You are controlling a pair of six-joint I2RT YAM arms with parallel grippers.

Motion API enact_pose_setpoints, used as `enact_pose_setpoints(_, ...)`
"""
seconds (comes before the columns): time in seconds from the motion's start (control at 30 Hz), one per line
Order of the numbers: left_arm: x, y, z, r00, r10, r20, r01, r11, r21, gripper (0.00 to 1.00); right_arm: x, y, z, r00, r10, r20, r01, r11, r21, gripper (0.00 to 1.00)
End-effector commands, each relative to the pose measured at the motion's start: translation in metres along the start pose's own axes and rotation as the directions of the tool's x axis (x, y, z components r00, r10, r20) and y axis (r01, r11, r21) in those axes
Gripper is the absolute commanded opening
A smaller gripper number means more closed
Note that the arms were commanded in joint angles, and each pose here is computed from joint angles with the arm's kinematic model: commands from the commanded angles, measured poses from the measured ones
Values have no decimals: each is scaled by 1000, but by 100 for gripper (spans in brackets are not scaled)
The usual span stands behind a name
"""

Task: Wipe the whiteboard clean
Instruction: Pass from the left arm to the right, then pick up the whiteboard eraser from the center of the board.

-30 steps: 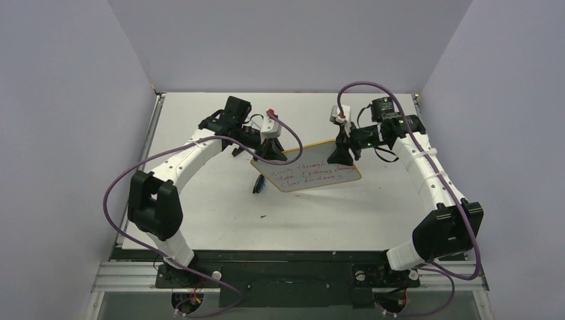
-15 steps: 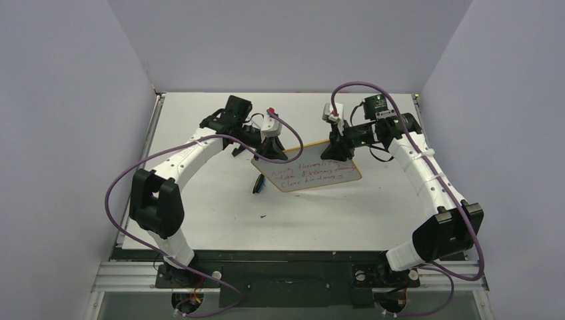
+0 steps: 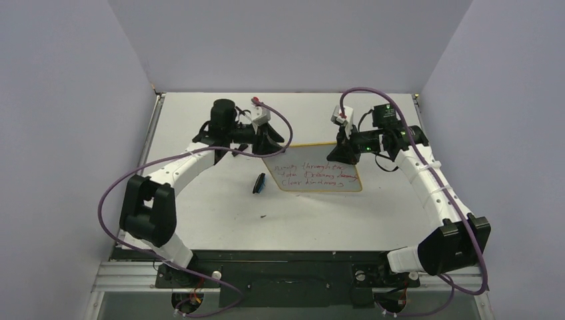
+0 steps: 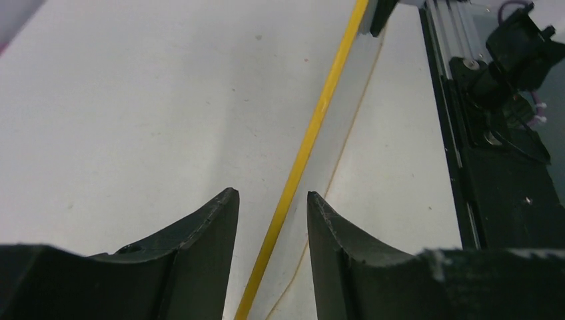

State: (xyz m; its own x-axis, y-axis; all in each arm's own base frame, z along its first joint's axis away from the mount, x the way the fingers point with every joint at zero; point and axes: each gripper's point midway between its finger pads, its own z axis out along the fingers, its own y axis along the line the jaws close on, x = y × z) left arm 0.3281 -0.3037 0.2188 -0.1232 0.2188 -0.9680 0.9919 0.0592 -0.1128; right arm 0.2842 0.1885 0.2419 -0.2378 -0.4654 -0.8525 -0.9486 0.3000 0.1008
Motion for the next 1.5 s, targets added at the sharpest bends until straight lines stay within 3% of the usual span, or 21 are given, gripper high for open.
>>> enact_pose_setpoints(0.0,-123,5,-49,928,86,363,-29,987,-159,40,-6,-22,-16,997,22,67,-31,990,137,0)
enact_pose_setpoints(0.13,-126,11,-88,878,12,479,144,947,-288,41,7,-24,-20,995,69,78,-81,984,159,0)
enact_pose_setpoints(0.23,-94,21,-108,864,-117,490,356,830,-429,44,11,-27,-21,991,89,98,-105,978,179,0)
enact_pose_setpoints(0.33,-32,18,-115,845,-261,466,499,698,-514,46,9,-32,-19,984,125,131,-150,967,206,0)
enact_pose_setpoints(0.47,45,2,-130,844,-376,382,532,495,-687,46,9,-46,-19,971,179,157,-218,935,279,0)
enact_pose_setpoints(0.53,73,-7,-132,847,-431,311,489,403,-774,45,11,-53,-21,965,201,170,-247,916,316,0)
enact_pose_setpoints(0.73,115,-28,-118,818,-549,174,365,260,-894,46,14,-66,-24,934,284,219,-347,866,361,0)
enact_pose_setpoints(1.13,147,-34,-95,749,-653,110,350,250,-903,52,14,-60,-18,921,311,235,-374,873,312,0)
enact_pose_setpoints(1.3,130,-27,-60,794,-607,27,270,312,-911,51,16,-58,-15,923,311,226,-369,879,301,0)
enact_pose_setpoints(1.37,130,-19,-54,800,-601,1,233,308,-923,43,16,-58,-15,924,309,224,-367,880,301,0)
enact_pose_setpoints(1.47,136,-7,-43,796,-604,-27,208,316,-925,17,17,-57,-14,926,308,219,-364,882,299,0)
